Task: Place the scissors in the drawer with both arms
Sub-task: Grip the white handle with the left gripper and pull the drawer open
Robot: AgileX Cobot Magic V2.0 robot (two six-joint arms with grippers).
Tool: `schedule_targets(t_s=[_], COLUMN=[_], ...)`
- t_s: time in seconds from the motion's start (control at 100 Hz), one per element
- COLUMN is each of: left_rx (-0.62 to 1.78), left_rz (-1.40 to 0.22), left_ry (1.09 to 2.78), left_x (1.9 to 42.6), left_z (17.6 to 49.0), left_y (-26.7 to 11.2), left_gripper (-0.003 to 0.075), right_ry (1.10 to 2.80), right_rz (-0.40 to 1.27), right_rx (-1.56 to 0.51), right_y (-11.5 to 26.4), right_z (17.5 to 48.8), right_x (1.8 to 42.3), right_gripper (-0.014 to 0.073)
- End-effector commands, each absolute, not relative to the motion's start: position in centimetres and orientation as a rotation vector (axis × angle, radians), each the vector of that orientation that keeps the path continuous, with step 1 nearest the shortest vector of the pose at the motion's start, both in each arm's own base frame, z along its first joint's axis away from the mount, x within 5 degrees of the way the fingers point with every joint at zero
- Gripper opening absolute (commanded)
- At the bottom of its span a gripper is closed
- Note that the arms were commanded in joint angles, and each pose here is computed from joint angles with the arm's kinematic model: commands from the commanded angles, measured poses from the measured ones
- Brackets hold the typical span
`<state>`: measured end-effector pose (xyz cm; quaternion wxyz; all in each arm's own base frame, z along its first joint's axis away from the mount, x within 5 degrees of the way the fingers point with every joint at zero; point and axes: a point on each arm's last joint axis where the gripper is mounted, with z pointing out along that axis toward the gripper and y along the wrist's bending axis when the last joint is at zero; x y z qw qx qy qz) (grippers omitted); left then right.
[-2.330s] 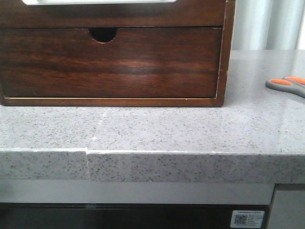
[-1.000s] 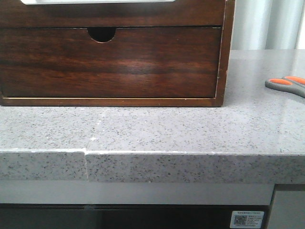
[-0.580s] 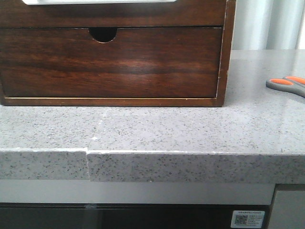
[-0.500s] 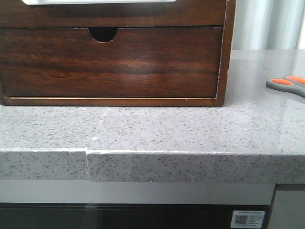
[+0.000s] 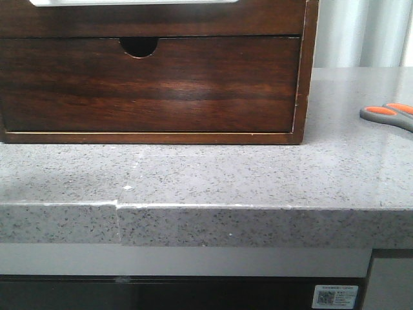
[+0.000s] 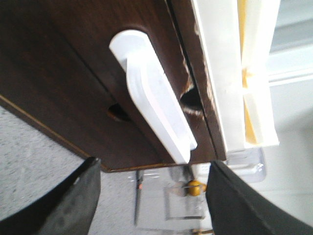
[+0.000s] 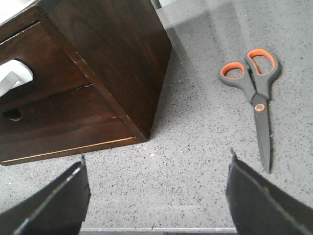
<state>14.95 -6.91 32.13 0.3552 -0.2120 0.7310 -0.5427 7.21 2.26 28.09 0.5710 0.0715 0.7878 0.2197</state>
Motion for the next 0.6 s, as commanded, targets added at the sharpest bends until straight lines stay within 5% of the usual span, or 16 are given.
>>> schedule_targets(t_s=[0.0, 0.26, 0.59], left_rx=[-0.585, -0.570, -0.609], left_rz=[-1.523, -1.681, -1.698], left_ry=[1.821, 1.838, 1.897], left_x=[16.3, 20.5, 24.0], left_z=[33.4, 33.2, 32.1], left_y=[-7.3, -8.6, -9.3], left_gripper=[0.0417, 0.0417, 0.0386], right_ry=[1.763, 1.771, 1.830], right_rz=[0.519, 0.520, 0.527], right_rx=[0.186, 0.184, 0.173], right_y=[2.1, 2.1, 2.3], right_z=[29.8, 29.7, 29.2], right_x=[7.5, 7.5, 7.4], right_gripper=[0.0522, 0.0522, 0.0522])
